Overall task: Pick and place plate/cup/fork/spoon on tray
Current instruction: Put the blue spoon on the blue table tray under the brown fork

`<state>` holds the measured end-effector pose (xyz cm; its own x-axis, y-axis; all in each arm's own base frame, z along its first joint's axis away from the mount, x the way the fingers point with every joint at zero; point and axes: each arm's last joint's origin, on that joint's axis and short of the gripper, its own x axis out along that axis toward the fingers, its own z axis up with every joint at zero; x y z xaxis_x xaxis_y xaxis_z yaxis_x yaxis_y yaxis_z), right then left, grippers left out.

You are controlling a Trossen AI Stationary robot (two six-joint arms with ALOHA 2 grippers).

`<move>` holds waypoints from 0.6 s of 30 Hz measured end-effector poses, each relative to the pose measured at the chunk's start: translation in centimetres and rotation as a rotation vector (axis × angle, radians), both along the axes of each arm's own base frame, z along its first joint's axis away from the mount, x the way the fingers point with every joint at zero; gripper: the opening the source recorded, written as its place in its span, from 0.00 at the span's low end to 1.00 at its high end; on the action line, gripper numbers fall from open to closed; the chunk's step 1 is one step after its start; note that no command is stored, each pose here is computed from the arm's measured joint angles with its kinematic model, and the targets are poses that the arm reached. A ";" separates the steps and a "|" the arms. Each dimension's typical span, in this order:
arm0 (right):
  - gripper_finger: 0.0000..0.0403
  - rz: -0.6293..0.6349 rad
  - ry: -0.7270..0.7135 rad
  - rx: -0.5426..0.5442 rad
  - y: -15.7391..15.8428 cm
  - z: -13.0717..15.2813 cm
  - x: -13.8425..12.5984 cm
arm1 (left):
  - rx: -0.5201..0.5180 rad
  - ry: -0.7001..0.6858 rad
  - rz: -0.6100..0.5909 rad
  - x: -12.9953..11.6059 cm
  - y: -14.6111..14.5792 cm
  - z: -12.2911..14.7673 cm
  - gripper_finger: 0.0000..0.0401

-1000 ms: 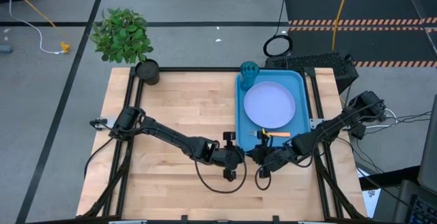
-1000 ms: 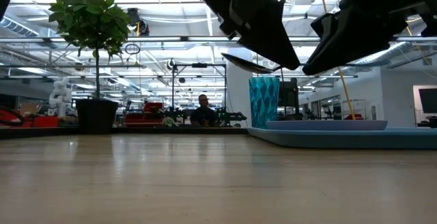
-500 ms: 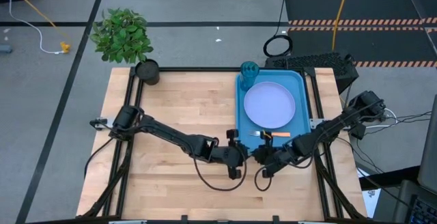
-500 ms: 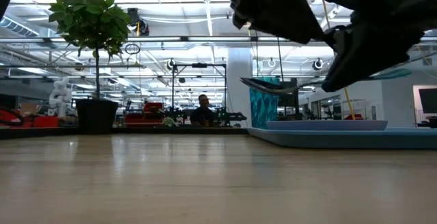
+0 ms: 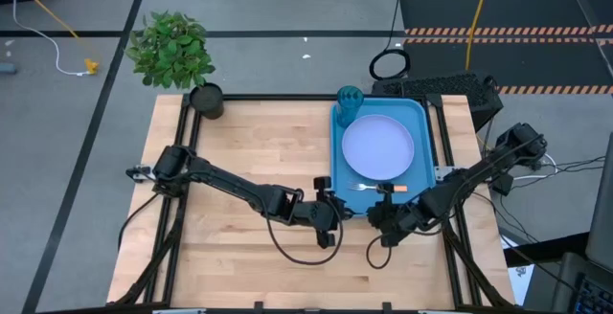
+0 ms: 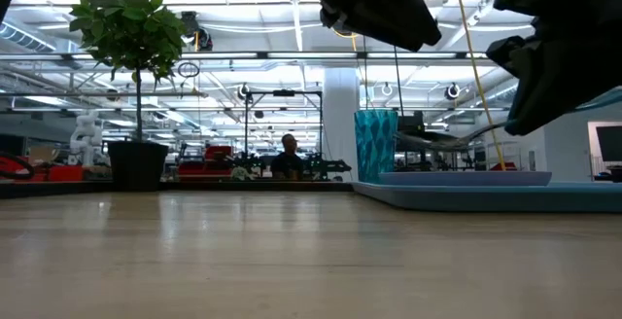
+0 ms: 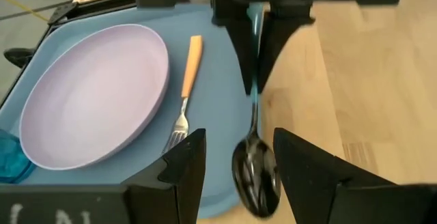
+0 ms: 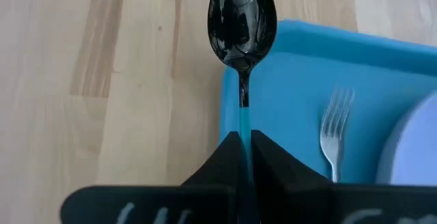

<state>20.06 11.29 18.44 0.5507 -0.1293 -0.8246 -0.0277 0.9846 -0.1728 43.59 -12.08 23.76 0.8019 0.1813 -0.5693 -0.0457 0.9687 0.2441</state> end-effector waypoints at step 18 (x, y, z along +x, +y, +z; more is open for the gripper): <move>0.02 -0.118 0.011 -0.064 -4.1 -3.5 -5.2 | -0.018 -0.038 0.010 0.3 0.1 0.3 0.44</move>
